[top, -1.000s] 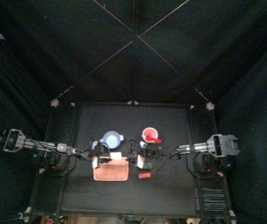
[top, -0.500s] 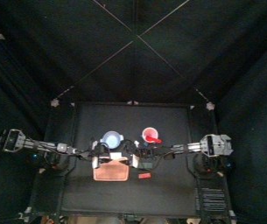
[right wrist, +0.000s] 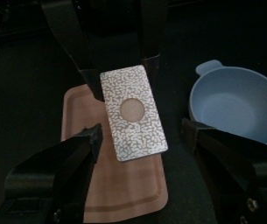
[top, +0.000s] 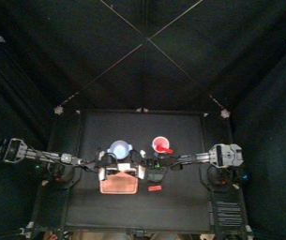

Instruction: Hand over rice

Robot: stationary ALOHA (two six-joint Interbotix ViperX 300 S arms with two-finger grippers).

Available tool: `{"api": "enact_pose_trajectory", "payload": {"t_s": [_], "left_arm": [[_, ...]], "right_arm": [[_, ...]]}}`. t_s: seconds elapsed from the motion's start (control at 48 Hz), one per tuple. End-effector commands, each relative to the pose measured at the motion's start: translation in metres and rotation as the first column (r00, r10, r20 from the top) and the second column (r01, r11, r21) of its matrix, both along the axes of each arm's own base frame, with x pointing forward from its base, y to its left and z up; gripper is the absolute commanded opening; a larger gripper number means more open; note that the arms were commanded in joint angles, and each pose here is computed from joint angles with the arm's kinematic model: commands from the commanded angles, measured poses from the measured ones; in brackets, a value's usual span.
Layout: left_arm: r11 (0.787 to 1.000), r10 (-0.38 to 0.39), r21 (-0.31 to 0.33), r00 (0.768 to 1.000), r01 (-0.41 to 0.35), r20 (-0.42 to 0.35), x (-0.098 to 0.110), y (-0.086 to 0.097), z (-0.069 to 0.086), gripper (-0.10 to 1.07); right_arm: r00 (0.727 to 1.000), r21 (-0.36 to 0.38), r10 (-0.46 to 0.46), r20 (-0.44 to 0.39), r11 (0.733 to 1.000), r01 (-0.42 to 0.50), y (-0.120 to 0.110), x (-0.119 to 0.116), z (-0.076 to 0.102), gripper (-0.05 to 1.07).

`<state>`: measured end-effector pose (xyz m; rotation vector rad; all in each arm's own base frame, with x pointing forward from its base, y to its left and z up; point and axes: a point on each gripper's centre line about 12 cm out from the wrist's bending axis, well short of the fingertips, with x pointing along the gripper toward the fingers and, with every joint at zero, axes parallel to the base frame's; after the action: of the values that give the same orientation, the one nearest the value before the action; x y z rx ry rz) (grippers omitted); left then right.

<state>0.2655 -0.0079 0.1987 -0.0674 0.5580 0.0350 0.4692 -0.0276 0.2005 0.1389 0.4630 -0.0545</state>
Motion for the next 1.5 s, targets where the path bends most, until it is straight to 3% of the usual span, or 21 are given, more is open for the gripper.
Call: {"api": "enact_pose_trajectory", "payload": {"t_s": [0.0, 0.229, 0.729, 0.875, 1.125, 1.479], "left_arm": [[1.0, -0.002, 0.002, 1.0, 0.002, 0.031, 0.0057, -0.0006, 0.0107, 0.42], [1.0, 0.0, 0.004, 0.999, 0.0, 0.032, 0.006, 0.0, 0.0113, 0.42], [1.0, -0.001, 0.005, 1.0, 0.0, 0.028, 0.0051, 0.0001, 0.0096, 0.44], [1.0, 0.004, 0.004, 1.0, -0.004, 0.03, 0.0057, 0.0004, 0.0107, 0.54], [0.998, 0.05, 0.031, 0.998, -0.051, 0.027, 0.0049, 0.0065, 0.0101, 0.84], [0.998, 0.05, 0.03, 0.998, -0.051, 0.029, 0.0048, 0.0065, 0.0105, 0.86]], "right_arm": [[0.998, -0.008, 0.001, 0.056, 1.0, -0.001, -0.002, 0.004, 0.021, 1.01], [0.998, -0.024, 0.018, 0.058, 1.0, -0.017, 0.0005, 0.0056, 0.0208, 0.98], [0.998, -0.033, 0.026, 0.056, 0.999, -0.024, 0.002, 0.0069, 0.0201, 0.68], [0.998, -0.027, 0.024, 0.058, 0.999, -0.022, 0.002, 0.007, 0.0203, 0.67], [0.998, -0.026, 0.022, 0.052, 0.999, -0.021, 0.0019, 0.0063, 0.0189, 0.67], [0.999, -0.023, 0.02, 0.049, 1.0, -0.019, 0.0019, 0.0055, 0.0183, 0.67]]}}
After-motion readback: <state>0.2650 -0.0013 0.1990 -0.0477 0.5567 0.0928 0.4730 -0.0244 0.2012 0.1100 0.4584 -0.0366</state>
